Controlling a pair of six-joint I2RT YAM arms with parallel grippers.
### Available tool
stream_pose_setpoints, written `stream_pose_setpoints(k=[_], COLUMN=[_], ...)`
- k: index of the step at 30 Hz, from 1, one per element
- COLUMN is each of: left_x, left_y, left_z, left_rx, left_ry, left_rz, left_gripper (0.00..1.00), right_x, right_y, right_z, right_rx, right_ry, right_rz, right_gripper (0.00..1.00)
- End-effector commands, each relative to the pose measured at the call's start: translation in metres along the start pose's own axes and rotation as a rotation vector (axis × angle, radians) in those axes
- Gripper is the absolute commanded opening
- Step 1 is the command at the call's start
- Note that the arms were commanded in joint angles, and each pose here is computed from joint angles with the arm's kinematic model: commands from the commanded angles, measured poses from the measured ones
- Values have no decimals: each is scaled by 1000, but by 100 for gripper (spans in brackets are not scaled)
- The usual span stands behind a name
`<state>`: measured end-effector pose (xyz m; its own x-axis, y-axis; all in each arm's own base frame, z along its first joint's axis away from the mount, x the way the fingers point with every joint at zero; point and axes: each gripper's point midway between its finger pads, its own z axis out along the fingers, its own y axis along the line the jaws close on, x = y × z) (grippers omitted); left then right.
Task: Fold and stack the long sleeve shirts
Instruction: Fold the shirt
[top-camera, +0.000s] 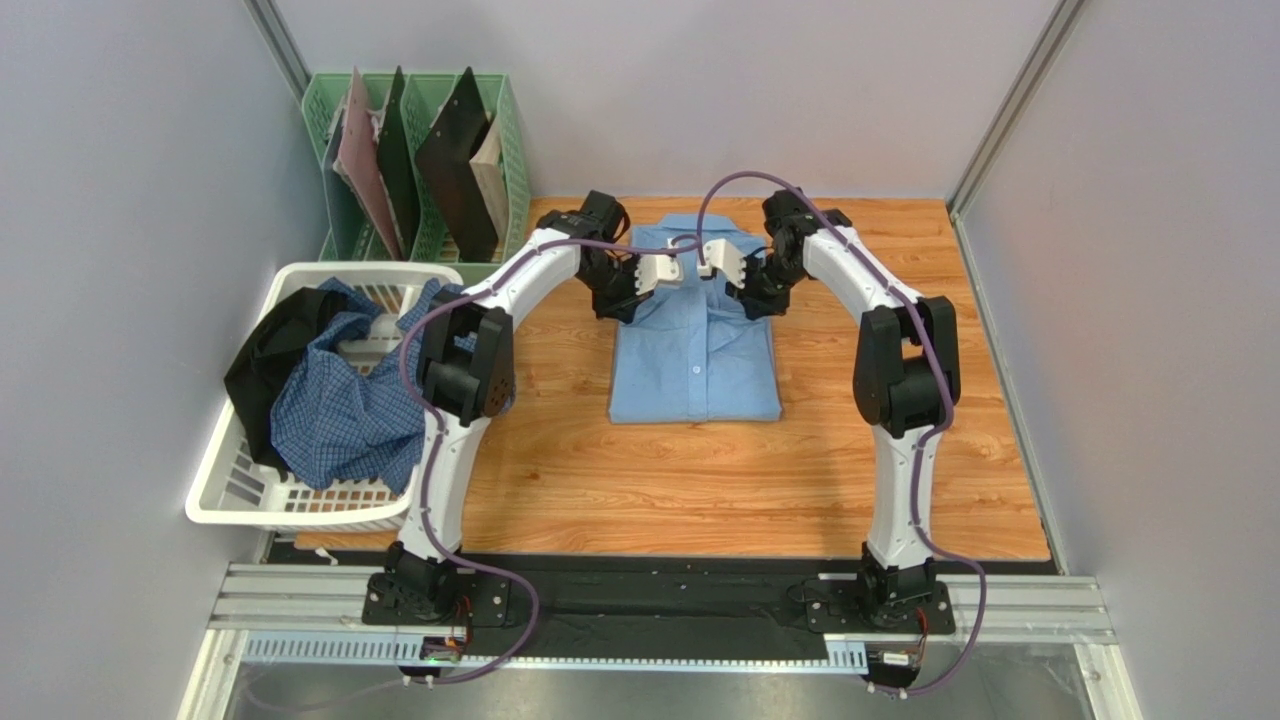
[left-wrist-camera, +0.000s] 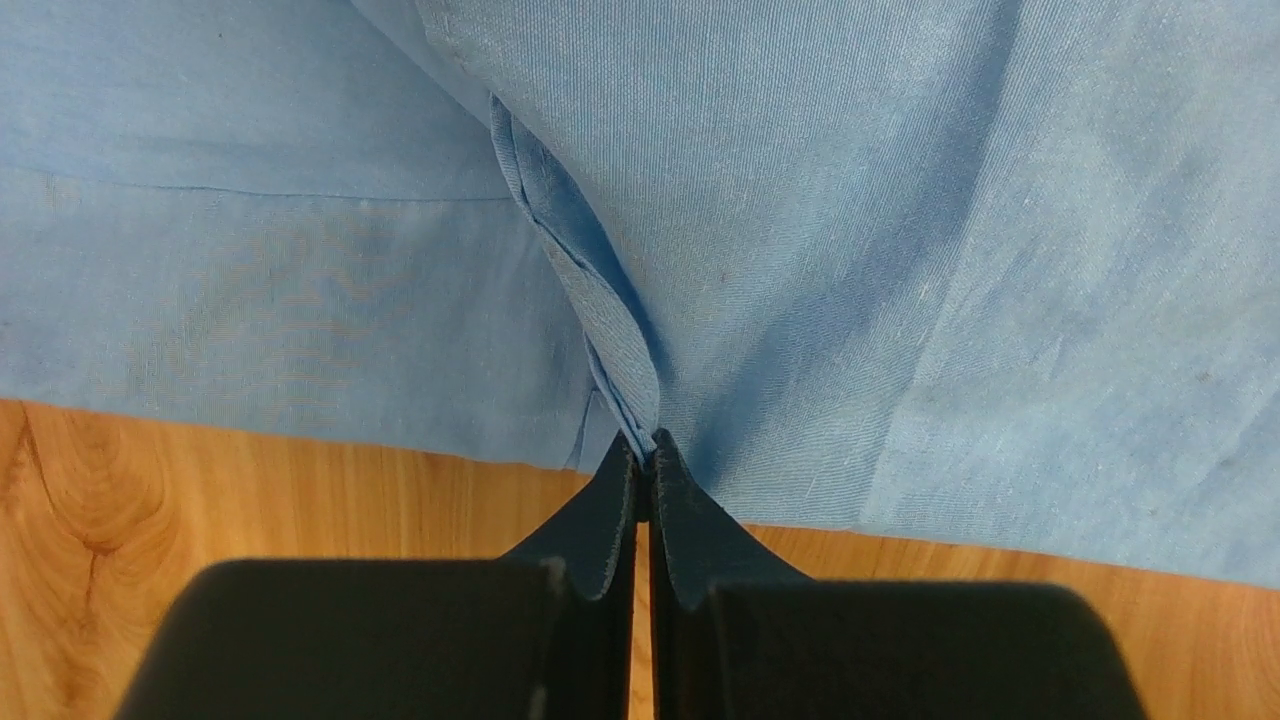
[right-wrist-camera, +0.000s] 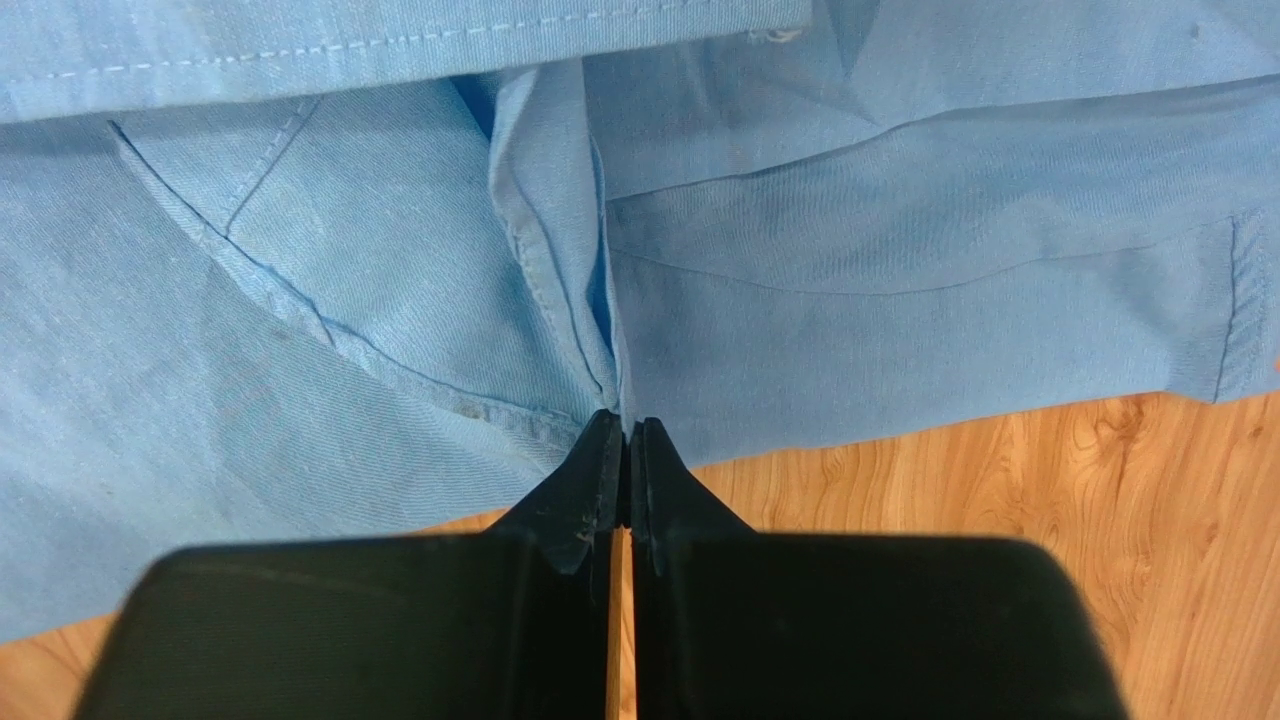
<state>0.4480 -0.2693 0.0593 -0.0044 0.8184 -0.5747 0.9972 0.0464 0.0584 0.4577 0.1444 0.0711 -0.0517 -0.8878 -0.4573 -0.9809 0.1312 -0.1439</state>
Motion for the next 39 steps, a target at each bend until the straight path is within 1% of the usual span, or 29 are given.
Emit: stream_pose_setpoints(k=[1, 3, 4, 5, 6, 7, 9, 10, 11, 12, 13, 14, 15, 16, 17, 18, 19, 20, 21, 22, 23, 24, 25, 26, 27, 28, 30, 33, 39], left_x=[-20, -19, -20, -20, -24, -25, -34, -31, -33, -42, -39, -48, -65, -62, -80, -97, -93, -103, -110, -106, -110, -117, -111, -110, -111, -104, -91, -83, -86], left_y=[22, 23, 27, 29, 31, 36, 37, 36, 32, 23, 12, -4, -18, -40, -63, -71, -92, -108, -117, -134, -145, -147, -162, -165, -163, -169, -162, -150, -140], left_z=[-16, -16, -20, -22, -31, -44, -71, -82, -91, -112, -117, -121, -140, -133, -137, -148, -134, -133, -132, -119, -117, -116, -103, -98, -92, -82, -65, -59, -66], left_rx=[-80, -90, -108, -119, -139, -163, -198, -206, -206, -203, -176, -123, -112, -38, 74, 90, 170, 262, 320, 391, 455, 487, 538, 545, 537, 560, 526, 483, 446], left_ry=[-29, -24, -28, -26, -35, -50, -85, -95, -108, -136, -149, -200, -259, -278, -367, -440, -438, -476, -502, -482, -497, -522, -501, -499, -519, -494, -464, -457, -461], left_rz=[37, 27, 7, -7, -20, -70, -118, -183, -218, -246, -301, -365, -377, -429, -519, -521, -593, -637, -689, -748, -774, -811, -856, -871, -861, -920, -961, -957, -885], left_gripper=[0, 5, 12, 18, 32, 39, 50, 56, 57, 58, 58, 59, 66, 70, 76, 86, 86, 86, 84, 82, 80, 79, 79, 79, 78, 78, 76, 76, 76], right_x=[-11, -14, -14, -12, -15, -16, -6, -6, -5, -6, -9, -19, -28, -36, -53, -65, -75, -90, -88, -93, -105, -102, -106, -110, -105, -104, -96, -94, -90], right_y=[-26, -33, -34, -38, -43, -44, -41, -41, -33, -27, -19, 0, 15, 30, 60, 78, 85, 99, 117, 126, 127, 140, 144, 147, 157, 156, 157, 145, 119], right_z=[-8, -11, -13, -18, -27, -38, -58, -70, -87, -95, -101, -109, -110, -110, -108, -107, -106, -104, -97, -93, -91, -82, -79, -72, -63, -55, -44, -38, -25], right_rx=[93, 122, 133, 155, 177, 196, 217, 233, 233, 223, 204, 130, 71, 3, -159, -257, -313, -414, -478, -524, -569, -612, -628, -635, -656, -652, -638, -623, -559], right_ry=[-15, -12, -14, -2, -2, -1, 15, 8, -6, -17, -30, -70, -102, -129, -192, -222, -271, -329, -324, -324, -391, -378, -374, -388, -362, -361, -345, -369, -395], right_rz=[-16, 12, 68, 97, 122, 147, 250, 286, 383, 432, 496, 563, 686, 757, 836, 941, 980, 1033, 1095, 1163, 1148, 1188, 1218, 1183, 1209, 1226, 1251, 1308, 1379], right_gripper=[0, 12, 28, 34, 35, 45, 56, 67, 70, 70, 70, 71, 70, 70, 71, 73, 79, 81, 84, 86, 86, 86, 86, 86, 85, 84, 82, 81, 87])
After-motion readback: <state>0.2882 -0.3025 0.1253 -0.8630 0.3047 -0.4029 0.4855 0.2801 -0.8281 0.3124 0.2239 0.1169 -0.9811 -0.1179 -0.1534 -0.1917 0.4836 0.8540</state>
